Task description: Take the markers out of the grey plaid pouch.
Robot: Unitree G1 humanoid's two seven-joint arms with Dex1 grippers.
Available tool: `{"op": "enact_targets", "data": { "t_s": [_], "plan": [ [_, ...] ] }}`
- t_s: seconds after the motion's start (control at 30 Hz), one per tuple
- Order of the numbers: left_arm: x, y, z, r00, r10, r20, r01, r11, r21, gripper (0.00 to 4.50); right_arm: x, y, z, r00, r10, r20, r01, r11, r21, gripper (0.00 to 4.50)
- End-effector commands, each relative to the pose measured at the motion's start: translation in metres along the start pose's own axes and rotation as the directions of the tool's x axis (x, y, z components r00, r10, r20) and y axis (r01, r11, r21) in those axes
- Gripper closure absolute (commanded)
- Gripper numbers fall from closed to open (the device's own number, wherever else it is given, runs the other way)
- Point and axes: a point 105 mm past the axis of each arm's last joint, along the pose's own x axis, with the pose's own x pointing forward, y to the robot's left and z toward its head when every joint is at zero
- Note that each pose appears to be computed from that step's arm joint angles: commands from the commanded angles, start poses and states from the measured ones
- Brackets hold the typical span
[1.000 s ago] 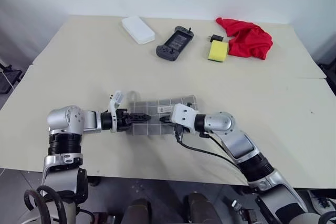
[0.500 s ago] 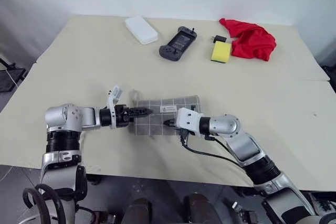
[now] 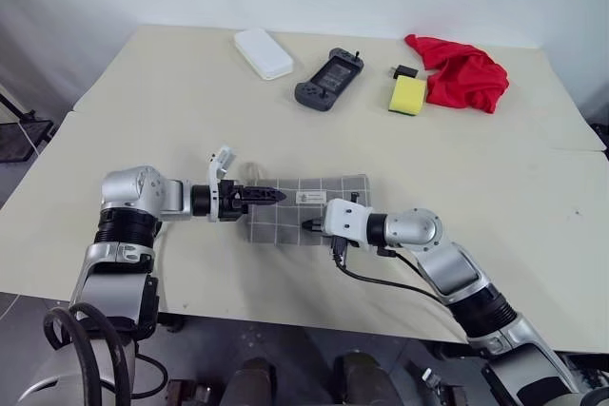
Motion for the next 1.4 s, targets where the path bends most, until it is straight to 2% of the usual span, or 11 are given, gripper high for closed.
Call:
{"op": "enact_targets", "data": {
  "t_s": [0.03,0.27,0.4,0.53,0.6,0.67,0.77,0.97,1.03,1.23,1.4],
  "plan": [
    [0.003,-0.011,0.005,0.999,-0.053,0.006,0.053,0.998,0.030,2.49,-0.004,0.004,-0.015,0.998,0.000,-0.060,0.001,1.000,0.017,4.50],
    [0.001,-0.015,0.007,0.996,-0.085,0.032,0.085,0.996,0.023,4.48,-0.007,0.004,-0.016,0.998,-0.002,-0.061,0.003,1.000,0.016,4.50],
    [-0.002,-0.026,0.006,0.988,-0.149,0.026,0.147,0.986,0.082,4.48,-0.014,-0.001,-0.006,1.000,-0.022,-0.008,0.022,1.000,0.018,4.50],
    [-0.020,-0.045,0.025,0.972,-0.212,0.099,0.152,0.894,0.421,4.48,-0.051,-0.016,0.031,0.973,-0.093,0.212,0.060,0.985,0.159,4.50],
    [-0.033,-0.047,0.043,0.959,-0.205,0.195,0.062,0.826,0.561,4.50,-0.074,-0.023,0.043,0.951,-0.137,0.279,0.064,0.965,0.255,4.11],
    [-0.044,-0.045,0.057,0.945,-0.171,0.280,-0.094,0.676,0.731,4.50,-0.095,-0.025,0.047,0.944,-0.159,0.288,0.058,0.943,0.329,3.56],
    [-0.047,-0.044,0.058,0.950,-0.118,0.290,-0.240,0.322,0.916,4.50,-0.120,-0.027,0.040,0.950,-0.195,0.246,0.081,0.909,0.410,2.57],
    [-0.021,-0.042,0.062,0.929,-0.003,0.370,-0.342,-0.383,0.858,4.50,-0.149,-0.032,0.006,0.976,-0.213,0.042,0.169,0.867,0.469,0.52],
    [-0.011,-0.045,0.061,0.926,-0.029,0.375,-0.338,-0.504,0.795,4.50,-0.146,-0.040,0.020,0.971,-0.222,0.085,0.151,0.851,0.503,0.04],
    [0.014,-0.049,0.060,0.918,-0.052,0.393,-0.294,-0.756,0.585,4.50,-0.116,-0.054,0.070,0.962,-0.176,0.211,0.019,0.809,0.587,0.04],
    [0.023,-0.064,0.062,0.904,-0.162,0.395,-0.345,-0.821,0.455,4.50,-0.098,-0.065,0.091,0.959,-0.161,0.233,-0.019,0.785,0.619,0.04]
  ]
}}
